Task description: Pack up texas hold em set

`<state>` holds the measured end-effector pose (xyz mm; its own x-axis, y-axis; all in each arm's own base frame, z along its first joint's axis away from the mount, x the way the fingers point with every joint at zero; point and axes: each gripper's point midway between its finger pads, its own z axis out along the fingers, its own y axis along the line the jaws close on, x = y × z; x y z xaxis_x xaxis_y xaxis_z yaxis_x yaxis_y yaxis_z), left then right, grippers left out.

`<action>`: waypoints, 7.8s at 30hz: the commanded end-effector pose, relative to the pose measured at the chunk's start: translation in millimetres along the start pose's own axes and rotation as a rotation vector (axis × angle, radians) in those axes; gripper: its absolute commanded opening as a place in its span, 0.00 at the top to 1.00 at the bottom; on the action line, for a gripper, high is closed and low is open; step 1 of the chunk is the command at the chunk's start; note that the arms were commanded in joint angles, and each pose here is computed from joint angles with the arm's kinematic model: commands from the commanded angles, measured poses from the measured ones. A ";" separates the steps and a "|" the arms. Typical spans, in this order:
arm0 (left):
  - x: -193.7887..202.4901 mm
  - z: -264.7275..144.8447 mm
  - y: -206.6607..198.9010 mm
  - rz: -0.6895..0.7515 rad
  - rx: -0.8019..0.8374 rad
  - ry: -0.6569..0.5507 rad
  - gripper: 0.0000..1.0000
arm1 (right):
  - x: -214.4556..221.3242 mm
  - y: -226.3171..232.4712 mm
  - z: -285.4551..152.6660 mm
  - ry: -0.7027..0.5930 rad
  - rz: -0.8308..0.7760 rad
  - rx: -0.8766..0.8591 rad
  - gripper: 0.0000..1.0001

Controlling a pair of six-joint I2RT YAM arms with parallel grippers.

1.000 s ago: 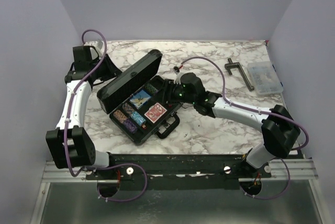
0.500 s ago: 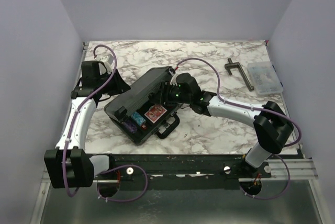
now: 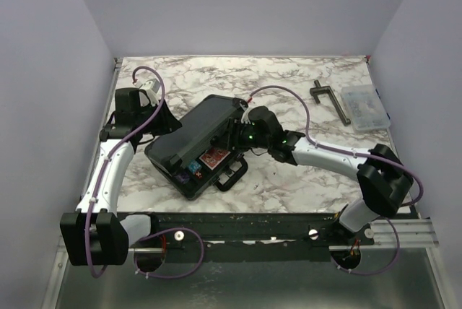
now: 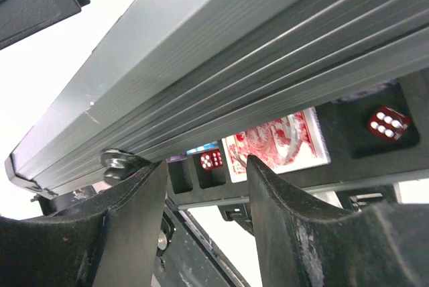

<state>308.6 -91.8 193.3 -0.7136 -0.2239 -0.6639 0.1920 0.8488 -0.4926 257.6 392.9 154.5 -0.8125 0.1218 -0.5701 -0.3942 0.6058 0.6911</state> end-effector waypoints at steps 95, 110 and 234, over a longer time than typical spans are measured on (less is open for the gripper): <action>113.8 15.3 34.0 -0.409 -0.153 -0.023 0.13 | 4.2 -54.7 -84.1 -0.127 -0.055 0.273 0.12; 83.2 -31.2 2.9 -0.219 -0.136 -0.136 0.12 | -8.7 -57.7 -103.0 -0.169 -0.078 0.339 0.12; 251.0 35.1 -81.5 0.203 0.012 0.419 1.00 | 58.7 -102.2 -57.5 -0.111 0.184 0.282 0.99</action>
<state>196.4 -258.0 114.1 -0.7320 -0.0172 -0.6811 0.3864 0.8129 -0.4358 222.2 286.9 66.5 -0.8102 0.3191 -0.4917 -0.0770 0.7736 0.6289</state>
